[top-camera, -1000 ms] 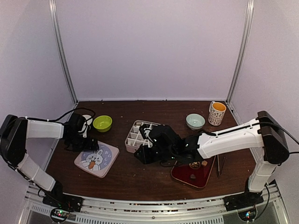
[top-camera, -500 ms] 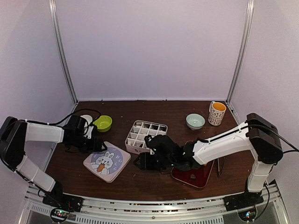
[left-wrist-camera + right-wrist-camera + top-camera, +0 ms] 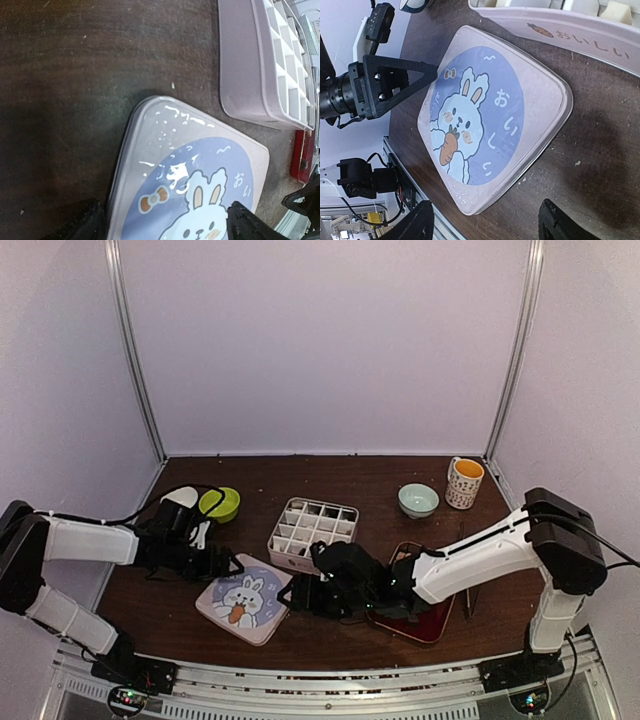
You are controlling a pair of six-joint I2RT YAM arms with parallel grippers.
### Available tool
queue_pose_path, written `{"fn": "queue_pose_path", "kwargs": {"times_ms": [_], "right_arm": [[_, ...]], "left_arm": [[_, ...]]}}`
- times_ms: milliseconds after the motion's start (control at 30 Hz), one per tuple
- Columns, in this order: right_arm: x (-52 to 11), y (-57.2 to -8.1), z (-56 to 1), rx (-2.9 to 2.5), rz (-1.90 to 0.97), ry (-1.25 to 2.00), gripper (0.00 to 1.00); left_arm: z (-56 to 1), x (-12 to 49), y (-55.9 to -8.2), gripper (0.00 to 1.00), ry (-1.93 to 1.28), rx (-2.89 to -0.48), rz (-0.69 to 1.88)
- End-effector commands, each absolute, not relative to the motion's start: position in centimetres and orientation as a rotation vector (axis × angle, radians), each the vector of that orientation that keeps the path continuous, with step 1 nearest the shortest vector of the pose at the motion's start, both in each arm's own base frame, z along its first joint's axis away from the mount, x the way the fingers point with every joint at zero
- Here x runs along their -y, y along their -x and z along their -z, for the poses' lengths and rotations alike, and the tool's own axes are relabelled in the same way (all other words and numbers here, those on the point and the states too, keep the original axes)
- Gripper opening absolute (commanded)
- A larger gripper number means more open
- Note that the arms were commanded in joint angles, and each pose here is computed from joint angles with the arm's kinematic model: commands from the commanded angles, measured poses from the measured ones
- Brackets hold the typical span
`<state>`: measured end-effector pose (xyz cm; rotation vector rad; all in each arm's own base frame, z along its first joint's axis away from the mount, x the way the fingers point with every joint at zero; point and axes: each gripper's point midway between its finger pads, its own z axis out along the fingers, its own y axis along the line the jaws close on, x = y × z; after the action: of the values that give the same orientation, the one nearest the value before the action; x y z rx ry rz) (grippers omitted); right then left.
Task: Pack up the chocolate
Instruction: Pick up the box lid from the center of the board.
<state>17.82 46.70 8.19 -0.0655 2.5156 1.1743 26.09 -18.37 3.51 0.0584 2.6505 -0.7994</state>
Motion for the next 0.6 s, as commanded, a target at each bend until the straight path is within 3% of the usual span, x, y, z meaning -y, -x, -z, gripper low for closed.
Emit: {"fn": "queue_pose_path", "kwargs": {"times_ms": [0,567], "right_arm": [[-46.1,-17.5,-6.7,-2.535,-1.19,-0.026,0.72],[-48.7,-17.0,-3.9,-2.586,-1.31,-0.111,0.71]], "left_arm": [[-0.7,16.4,-21.8,0.87,0.073,-2.819,0.729],[-0.9,15.3,-22.2,0.89,-0.029,-2.834,0.598]]}}
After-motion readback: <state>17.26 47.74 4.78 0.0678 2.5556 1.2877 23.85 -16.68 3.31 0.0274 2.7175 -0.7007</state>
